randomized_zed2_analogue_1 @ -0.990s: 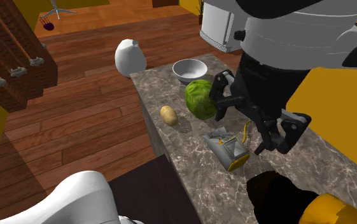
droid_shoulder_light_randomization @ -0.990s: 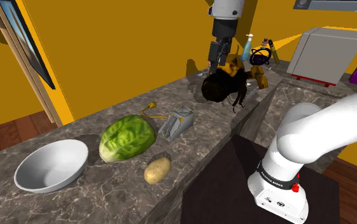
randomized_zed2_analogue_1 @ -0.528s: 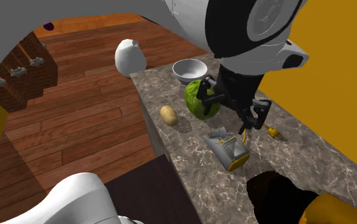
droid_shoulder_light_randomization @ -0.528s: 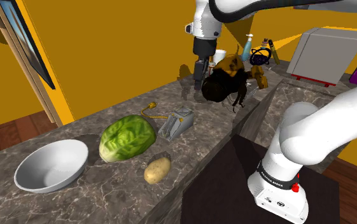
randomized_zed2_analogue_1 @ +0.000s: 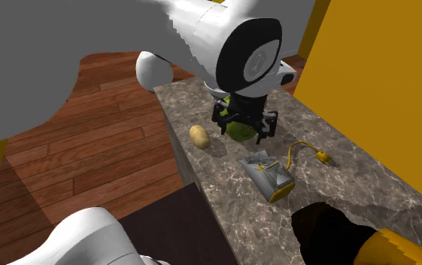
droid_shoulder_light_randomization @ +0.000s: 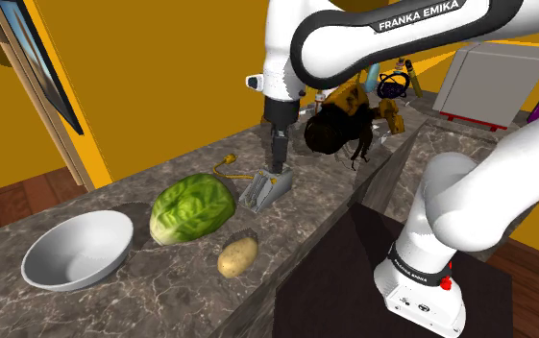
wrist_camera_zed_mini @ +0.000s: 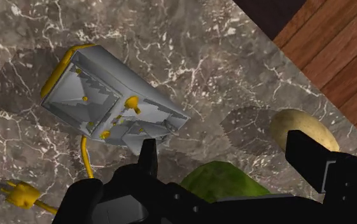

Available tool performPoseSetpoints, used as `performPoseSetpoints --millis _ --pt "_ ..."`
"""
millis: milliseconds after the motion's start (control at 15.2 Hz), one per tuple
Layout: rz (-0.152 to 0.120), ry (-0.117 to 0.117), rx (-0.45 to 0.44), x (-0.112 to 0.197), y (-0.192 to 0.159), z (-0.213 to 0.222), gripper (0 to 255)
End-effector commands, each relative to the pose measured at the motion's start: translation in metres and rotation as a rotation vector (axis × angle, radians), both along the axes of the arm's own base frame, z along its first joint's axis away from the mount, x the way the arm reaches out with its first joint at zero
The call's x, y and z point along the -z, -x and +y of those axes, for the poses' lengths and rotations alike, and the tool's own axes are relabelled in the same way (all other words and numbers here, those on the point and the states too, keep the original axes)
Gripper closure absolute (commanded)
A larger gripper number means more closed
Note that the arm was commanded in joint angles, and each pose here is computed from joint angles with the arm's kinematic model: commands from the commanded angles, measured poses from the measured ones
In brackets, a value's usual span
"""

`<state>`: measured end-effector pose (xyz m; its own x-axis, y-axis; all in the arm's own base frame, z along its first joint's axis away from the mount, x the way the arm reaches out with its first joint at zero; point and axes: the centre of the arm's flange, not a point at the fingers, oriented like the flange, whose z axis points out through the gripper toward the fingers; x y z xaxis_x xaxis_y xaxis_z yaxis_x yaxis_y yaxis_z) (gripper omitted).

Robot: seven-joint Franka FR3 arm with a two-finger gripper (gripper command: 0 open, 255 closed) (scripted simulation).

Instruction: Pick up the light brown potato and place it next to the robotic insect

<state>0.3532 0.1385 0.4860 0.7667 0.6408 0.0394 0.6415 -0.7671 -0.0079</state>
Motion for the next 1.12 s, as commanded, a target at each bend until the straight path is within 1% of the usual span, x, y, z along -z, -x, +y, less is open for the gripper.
performPoseSetpoints --millis 0,396,858,1056 --pt "-0.008 -0.004 -0.079 0.016 0.002 0.021 0" --pt "-0.025 -0.013 -0.309 0.063 0.014 0.081 0" --pt "-0.045 -0.024 -0.578 0.118 0.045 0.145 0" --pt "-0.046 -0.024 -0.582 0.129 0.045 0.147 0"
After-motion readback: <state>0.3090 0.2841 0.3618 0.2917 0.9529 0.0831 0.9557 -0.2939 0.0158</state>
